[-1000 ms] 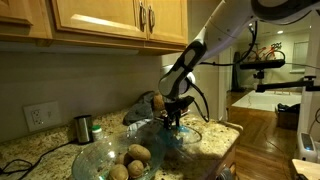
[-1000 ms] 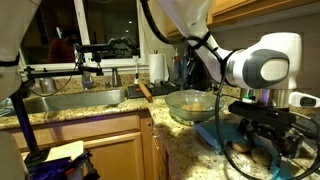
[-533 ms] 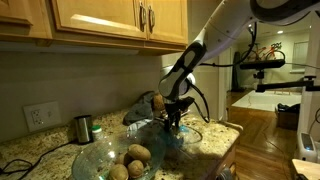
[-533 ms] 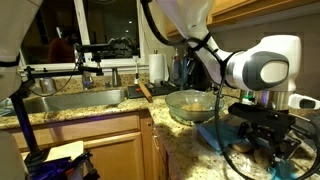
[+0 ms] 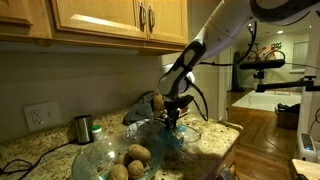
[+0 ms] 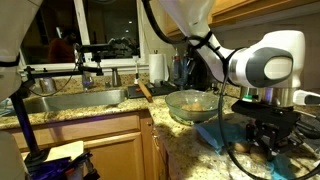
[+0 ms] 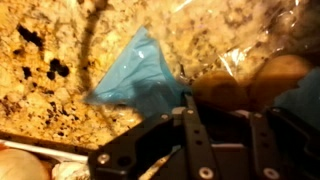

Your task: Pick a potato from the bag and place it in the glass basin

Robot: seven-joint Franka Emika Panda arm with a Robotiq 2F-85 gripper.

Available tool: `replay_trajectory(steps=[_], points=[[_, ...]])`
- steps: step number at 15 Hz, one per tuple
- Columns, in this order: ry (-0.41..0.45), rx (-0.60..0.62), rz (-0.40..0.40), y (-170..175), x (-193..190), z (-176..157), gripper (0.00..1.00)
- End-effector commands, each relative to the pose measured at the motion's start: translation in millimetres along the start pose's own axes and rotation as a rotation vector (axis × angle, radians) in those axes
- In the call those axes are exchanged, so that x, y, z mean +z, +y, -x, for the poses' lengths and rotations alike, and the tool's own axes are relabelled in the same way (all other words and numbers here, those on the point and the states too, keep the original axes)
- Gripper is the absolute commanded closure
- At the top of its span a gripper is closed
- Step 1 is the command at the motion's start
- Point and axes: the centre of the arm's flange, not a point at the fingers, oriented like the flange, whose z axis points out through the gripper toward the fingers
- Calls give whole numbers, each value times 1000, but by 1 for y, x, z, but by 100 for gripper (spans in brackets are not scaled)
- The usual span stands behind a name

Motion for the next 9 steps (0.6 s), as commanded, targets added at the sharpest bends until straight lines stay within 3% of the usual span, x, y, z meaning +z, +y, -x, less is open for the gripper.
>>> replay_trajectory(steps=[1, 2, 9], points=[[3, -4, 10, 4, -7, -4, 82], [4, -3, 11, 4, -7, -5, 68], [6, -18, 20, -2, -10, -8, 24]])
